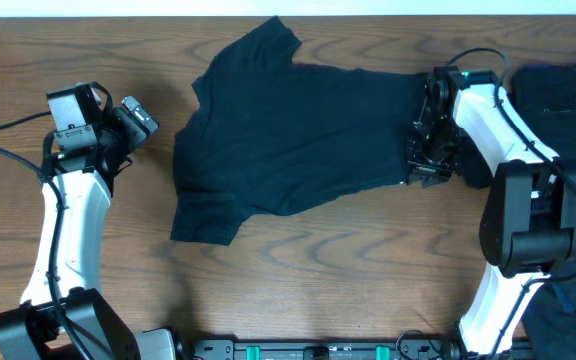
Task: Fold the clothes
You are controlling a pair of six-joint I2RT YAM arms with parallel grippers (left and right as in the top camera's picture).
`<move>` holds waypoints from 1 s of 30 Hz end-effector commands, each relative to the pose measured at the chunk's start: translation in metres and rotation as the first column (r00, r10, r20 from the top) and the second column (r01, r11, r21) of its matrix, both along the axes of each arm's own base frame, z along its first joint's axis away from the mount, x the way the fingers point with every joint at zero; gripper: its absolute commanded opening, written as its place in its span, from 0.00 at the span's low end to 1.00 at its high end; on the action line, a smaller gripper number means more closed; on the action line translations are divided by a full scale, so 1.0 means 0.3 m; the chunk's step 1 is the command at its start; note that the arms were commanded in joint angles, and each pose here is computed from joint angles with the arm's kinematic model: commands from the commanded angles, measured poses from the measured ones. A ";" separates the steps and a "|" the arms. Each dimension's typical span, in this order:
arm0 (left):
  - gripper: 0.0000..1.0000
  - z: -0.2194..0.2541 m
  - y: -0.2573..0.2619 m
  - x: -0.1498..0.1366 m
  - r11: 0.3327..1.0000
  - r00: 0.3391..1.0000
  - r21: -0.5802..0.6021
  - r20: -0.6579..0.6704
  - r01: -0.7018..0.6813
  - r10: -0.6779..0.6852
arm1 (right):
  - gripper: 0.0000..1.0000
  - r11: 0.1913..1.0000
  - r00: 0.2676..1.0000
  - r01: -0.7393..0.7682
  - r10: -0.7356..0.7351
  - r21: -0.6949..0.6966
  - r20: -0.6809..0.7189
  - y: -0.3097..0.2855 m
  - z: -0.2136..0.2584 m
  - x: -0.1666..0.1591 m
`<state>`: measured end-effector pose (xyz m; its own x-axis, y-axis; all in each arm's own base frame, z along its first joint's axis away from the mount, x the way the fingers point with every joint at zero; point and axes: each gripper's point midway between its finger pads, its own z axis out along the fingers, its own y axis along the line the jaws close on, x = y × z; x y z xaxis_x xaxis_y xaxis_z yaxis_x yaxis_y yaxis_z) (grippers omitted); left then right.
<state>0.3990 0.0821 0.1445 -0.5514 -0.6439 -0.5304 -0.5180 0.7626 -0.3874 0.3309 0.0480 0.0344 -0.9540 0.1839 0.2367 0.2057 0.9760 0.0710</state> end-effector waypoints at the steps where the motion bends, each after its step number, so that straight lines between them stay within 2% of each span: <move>1: 0.98 -0.004 -0.003 0.001 1.000 1.000 -0.004 -0.004 0.002 -0.002 | 0.33 0.995 0.998 0.064 -0.063 -0.072 0.023 -0.063 -0.017 -0.004; 6: 0.98 -0.004 -0.003 0.001 1.000 1.000 -0.004 -0.004 0.002 -0.002 | 0.40 0.994 0.992 0.104 -0.101 -0.042 0.079 -0.088 -0.070 0.030; 13: 0.98 -0.004 -0.003 0.001 1.000 1.000 -0.004 -0.004 0.002 -0.002 | 0.40 0.995 0.985 0.082 -0.088 0.049 0.146 -0.054 -0.123 0.065; 19: 0.98 -0.004 -0.003 0.001 1.000 1.000 -0.004 -0.004 0.002 -0.002 | 0.37 0.986 0.985 0.077 -0.098 0.145 0.144 -0.003 -0.115 0.068; 30: 0.98 -0.004 -0.003 0.001 1.000 1.000 -0.004 -0.004 0.002 -0.002 | 0.32 0.987 0.985 0.085 -0.103 0.134 0.137 -0.035 -0.117 0.062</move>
<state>0.3990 0.0822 0.1445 -0.5512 -0.6441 -0.5304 -0.5183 0.7624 -0.3874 0.3498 0.0399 -0.0003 -0.9565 0.2595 0.1335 0.2842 0.9319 0.2252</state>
